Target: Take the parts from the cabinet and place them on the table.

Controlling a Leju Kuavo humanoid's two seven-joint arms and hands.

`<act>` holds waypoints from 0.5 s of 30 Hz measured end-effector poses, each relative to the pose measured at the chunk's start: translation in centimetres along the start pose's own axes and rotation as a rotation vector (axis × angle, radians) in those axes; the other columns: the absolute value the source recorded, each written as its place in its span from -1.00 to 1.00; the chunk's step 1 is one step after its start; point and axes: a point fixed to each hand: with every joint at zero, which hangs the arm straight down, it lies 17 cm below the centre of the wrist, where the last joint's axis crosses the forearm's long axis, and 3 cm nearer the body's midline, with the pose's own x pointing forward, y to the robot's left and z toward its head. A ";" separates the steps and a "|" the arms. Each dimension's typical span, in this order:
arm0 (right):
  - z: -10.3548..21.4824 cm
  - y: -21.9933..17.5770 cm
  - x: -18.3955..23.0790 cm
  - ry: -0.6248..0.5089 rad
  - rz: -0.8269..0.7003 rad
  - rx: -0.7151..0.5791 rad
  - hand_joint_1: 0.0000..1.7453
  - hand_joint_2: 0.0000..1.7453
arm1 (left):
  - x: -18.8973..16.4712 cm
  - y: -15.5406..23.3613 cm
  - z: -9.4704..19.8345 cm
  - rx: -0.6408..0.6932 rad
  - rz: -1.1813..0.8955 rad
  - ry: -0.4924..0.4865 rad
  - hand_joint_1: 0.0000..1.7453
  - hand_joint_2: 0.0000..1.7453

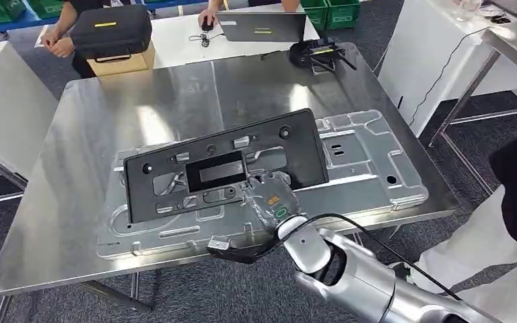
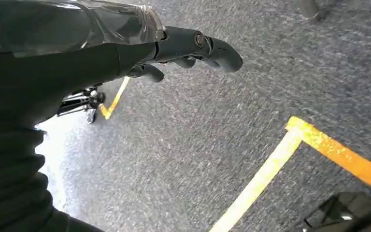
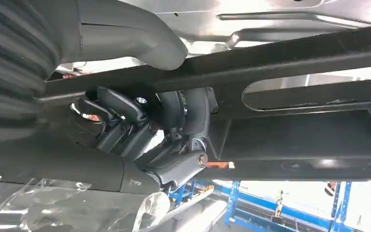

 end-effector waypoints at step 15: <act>0.2 0.4 -0.3 0.002 0.008 0.012 1.00 1.00 | 0.2 0.2 0.0 0.001 -0.001 -0.001 -1.00 1.00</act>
